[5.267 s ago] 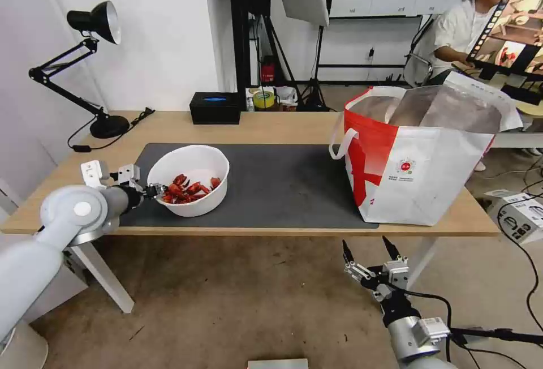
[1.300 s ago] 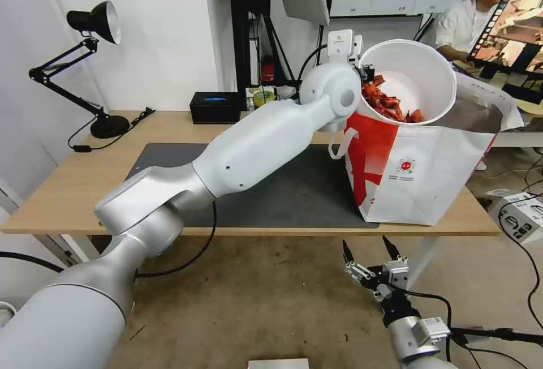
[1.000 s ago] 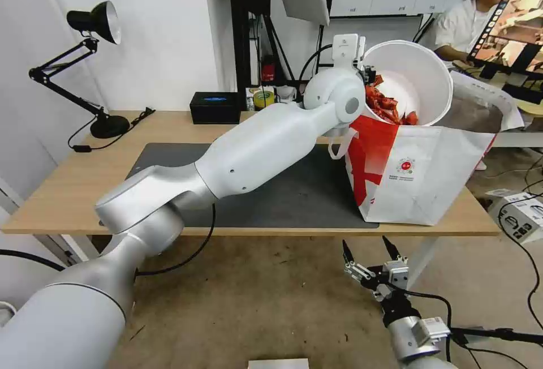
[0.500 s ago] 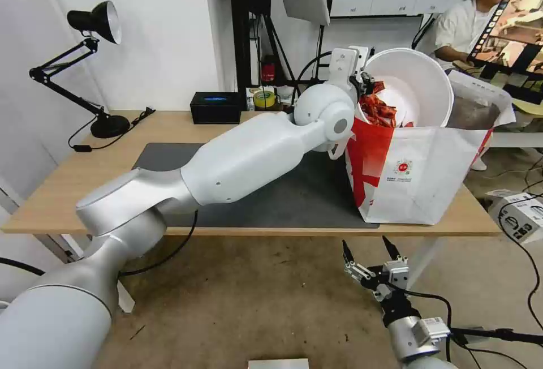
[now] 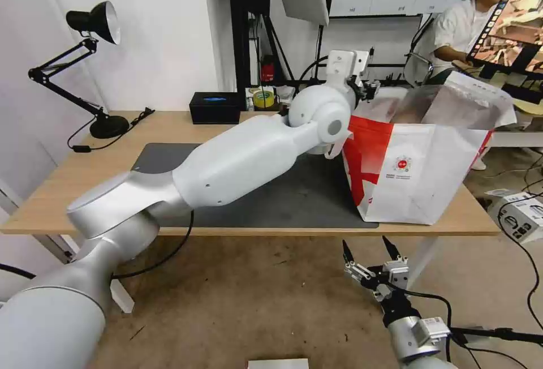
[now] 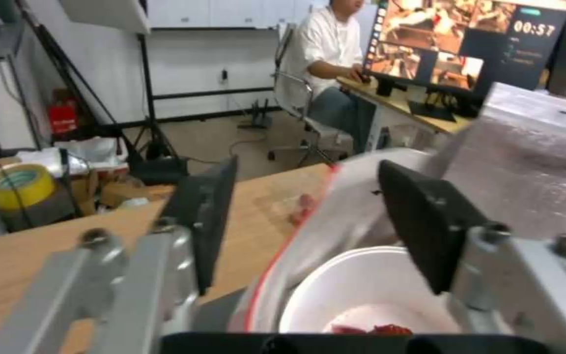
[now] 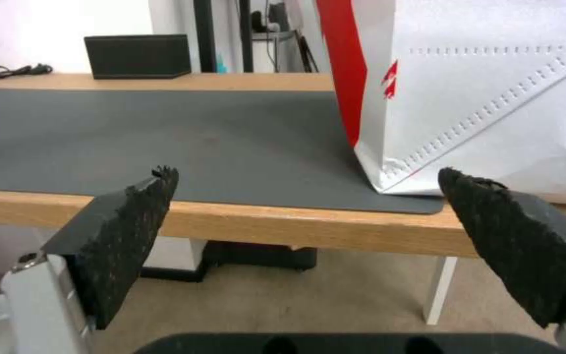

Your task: Pick up the trash from the table and place it into the takeout bag.

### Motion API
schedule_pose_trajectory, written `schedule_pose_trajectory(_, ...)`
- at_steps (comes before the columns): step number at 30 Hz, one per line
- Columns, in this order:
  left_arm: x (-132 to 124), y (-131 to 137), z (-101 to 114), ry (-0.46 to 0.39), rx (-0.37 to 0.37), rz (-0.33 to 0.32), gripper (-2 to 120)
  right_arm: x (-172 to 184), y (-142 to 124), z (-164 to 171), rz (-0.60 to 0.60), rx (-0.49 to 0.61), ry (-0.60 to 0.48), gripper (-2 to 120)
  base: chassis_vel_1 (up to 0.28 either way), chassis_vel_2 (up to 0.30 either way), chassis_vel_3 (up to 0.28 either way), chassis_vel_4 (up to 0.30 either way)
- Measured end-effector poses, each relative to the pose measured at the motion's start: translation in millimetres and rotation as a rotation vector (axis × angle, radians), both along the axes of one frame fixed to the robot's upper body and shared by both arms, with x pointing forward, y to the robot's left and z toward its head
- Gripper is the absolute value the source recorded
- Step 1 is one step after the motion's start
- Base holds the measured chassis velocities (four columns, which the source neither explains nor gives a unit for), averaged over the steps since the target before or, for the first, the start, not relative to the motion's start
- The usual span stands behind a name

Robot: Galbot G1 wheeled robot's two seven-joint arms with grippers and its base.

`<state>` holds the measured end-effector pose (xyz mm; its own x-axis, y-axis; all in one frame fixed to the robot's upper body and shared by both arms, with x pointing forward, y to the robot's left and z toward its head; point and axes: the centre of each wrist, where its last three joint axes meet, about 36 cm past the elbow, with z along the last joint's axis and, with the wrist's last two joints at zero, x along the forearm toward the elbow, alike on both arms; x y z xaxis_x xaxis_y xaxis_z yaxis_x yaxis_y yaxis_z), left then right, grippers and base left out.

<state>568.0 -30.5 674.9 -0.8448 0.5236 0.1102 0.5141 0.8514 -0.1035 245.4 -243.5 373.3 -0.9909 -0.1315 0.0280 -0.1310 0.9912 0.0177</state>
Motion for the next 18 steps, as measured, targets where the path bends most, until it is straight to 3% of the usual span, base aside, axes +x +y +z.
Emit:
schedule_pose_trajectory(1, 0, 0, 0, 0.000, 0.000, 0.000, 67, 0, 0, 0, 0.000, 0.000, 0.000, 100, 0.000, 0.000, 0.000, 0.000)
schedule_pose_trajectory(4, -1, 29, -10, -0.024, -0.048, 0.008, 84, 0, 0, 0, 0.000, 0.000, 0.000, 100, 0.000, 0.000, 0.000, 0.000)
schedule_pose_trajectory(10, -4, 65, -25, -0.053, -0.086, 0.024, 97, 0, 0, 0, 0.000, 0.000, 0.000, 100, 0.000, 0.000, 0.000, 0.000)
schedule_pose_trajectory(13, -13, 108, -43, -0.053, -0.102, 0.043, 100, 0, 0, 0, 0.000, 0.000, 0.000, 100, 0.000, 0.000, 0.000, 0.000)
schedule_pose_trajectory(16, -17, 127, -54, -0.047, -0.104, 0.060, 100, 0, 0, 0, 0.000, 0.000, 0.000, 100, 0.000, 0.000, 0.000, 0.000)
schedule_pose_trajectory(18, -28, 178, -80, -0.052, -0.111, 0.110, 100, 0, 0, 0, 0.000, 0.000, 0.000, 100, 0.000, 0.000, 0.000, 0.000)
